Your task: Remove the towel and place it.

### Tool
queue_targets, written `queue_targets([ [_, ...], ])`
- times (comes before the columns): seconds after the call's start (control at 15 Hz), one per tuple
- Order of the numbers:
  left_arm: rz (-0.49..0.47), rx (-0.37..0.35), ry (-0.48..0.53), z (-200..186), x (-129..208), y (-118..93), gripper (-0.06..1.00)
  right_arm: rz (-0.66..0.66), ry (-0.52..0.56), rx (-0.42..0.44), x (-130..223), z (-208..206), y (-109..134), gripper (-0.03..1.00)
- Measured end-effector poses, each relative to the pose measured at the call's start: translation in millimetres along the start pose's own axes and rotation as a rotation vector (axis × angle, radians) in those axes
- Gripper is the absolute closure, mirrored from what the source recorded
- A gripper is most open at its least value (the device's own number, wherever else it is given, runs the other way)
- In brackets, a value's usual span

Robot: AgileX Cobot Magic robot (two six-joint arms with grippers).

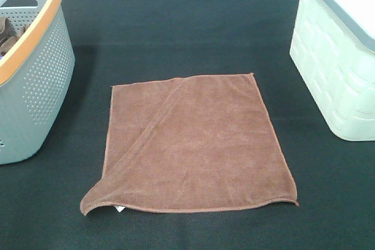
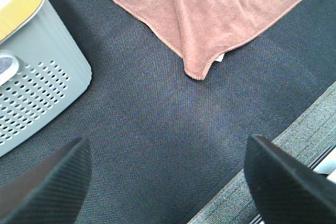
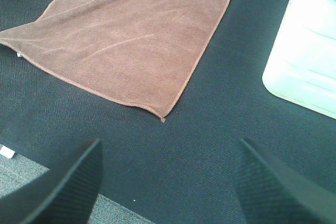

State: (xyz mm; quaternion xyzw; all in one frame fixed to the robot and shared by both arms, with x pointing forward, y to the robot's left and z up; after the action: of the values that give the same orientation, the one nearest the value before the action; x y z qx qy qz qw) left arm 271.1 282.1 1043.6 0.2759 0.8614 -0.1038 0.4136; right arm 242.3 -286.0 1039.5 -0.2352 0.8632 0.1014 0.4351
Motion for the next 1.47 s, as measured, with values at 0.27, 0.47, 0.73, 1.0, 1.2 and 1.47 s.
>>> queue_targets([
  [0.27,-0.046,-0.054,0.003,-0.2,0.3,2.5,0.18,0.022,0.001,0.029,-0.2,0.3,-0.4,0.3],
  [0.47,-0.224,-0.27,0.016,-2.3,2.7,12.3,0.18,0.142,0.007,0.189,-1.2,1.8,-2.6,0.3],
  [0.73,-0.312,-0.412,-0.052,-13.9,9.0,11.6,0.18,0.224,0.011,0.298,-1.8,2.6,-4.4,0.3],
  [1.0,-0.291,-0.454,-0.19,-29.7,18.7,0.7,0.18,0.234,0.002,0.316,-1.2,1.6,-3.9,0.3],
  [1.2,-0.279,-0.436,-0.193,-29.8,18.8,0.5,0.18,0.216,-0.061,0.331,3.3,-5.0,0.9,0.3],
  [1.47,-0.274,-0.429,-0.194,-29.8,18.8,0.6,0.18,0.198,-0.068,0.294,3.9,-5.7,1.4,0.3],
])
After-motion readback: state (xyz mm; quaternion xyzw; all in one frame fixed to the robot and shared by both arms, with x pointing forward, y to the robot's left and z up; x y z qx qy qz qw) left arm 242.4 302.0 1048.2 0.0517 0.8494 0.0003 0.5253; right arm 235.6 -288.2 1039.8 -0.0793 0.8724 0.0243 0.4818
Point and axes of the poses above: a point on each arm's last joint axis where the gripper is mounted, z pointing out along that axis toward the gripper, y along the wrist's bending axis when the last joint is at zero, x = y × z, the point moved 1 cm from there along z, pointing out along that axis toward the gripper, and after that the axes turned 2 degrees about -z, right-handed, at the moved point
